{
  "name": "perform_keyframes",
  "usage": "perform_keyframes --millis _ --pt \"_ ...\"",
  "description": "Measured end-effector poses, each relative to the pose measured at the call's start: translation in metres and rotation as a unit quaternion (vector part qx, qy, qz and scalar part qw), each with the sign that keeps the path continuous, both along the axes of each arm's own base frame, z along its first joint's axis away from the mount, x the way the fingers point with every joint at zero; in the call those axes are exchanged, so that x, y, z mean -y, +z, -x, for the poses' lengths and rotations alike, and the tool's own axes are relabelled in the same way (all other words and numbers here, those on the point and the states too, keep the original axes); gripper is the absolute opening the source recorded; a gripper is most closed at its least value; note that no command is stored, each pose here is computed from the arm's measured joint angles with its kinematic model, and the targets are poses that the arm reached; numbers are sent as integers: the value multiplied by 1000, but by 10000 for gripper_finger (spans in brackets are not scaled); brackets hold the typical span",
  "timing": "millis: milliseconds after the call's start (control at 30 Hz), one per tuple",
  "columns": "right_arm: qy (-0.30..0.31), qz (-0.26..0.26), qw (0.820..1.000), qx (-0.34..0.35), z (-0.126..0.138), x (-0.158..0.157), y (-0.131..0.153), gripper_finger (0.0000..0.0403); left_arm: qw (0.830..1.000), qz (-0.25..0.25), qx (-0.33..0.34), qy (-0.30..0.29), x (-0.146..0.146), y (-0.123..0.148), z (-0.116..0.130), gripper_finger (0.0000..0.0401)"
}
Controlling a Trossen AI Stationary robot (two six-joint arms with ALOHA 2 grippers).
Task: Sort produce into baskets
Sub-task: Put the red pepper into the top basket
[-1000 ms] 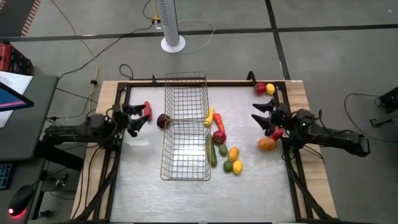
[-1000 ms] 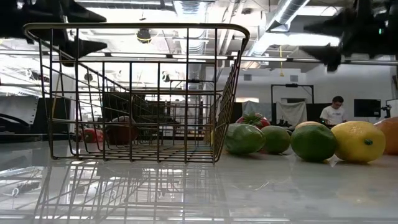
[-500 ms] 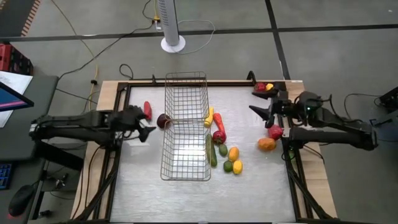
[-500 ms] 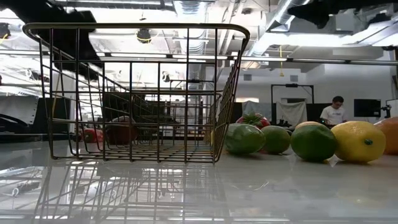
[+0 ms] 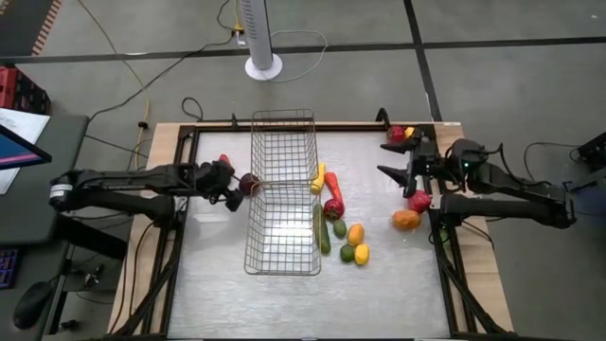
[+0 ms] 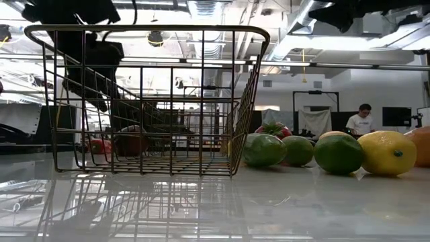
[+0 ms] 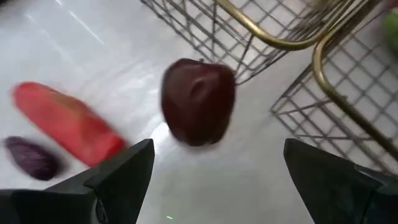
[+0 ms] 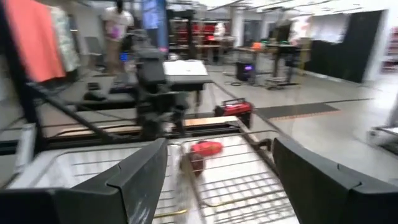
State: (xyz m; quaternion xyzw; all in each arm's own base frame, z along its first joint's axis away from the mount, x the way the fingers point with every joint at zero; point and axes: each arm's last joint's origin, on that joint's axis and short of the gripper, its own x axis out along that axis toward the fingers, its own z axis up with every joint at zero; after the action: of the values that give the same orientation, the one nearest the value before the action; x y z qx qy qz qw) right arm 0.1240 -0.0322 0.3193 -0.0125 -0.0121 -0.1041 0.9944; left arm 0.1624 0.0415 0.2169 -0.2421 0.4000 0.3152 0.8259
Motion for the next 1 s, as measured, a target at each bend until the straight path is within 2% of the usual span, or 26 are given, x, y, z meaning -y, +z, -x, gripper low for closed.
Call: perform_keyframes --millis 233,467,567,833,1000 --pt "22 -3 1000 7 0 -1 1 317 998 -3 41 41 -27 4 0 345" --pt "21 27 998 62 2 -2 15 317 990 15 0 141 -60 -1 26 345" --pt "19 31 997 75 5 -2 25 317 985 38 -14 169 -72 -7 33 345" --pt "18 58 995 75 -2 -1 29 317 971 100 -101 190 -100 -42 32 345" --pt "16 79 993 82 -5 0 30 317 969 109 -108 191 -111 -58 24 345"
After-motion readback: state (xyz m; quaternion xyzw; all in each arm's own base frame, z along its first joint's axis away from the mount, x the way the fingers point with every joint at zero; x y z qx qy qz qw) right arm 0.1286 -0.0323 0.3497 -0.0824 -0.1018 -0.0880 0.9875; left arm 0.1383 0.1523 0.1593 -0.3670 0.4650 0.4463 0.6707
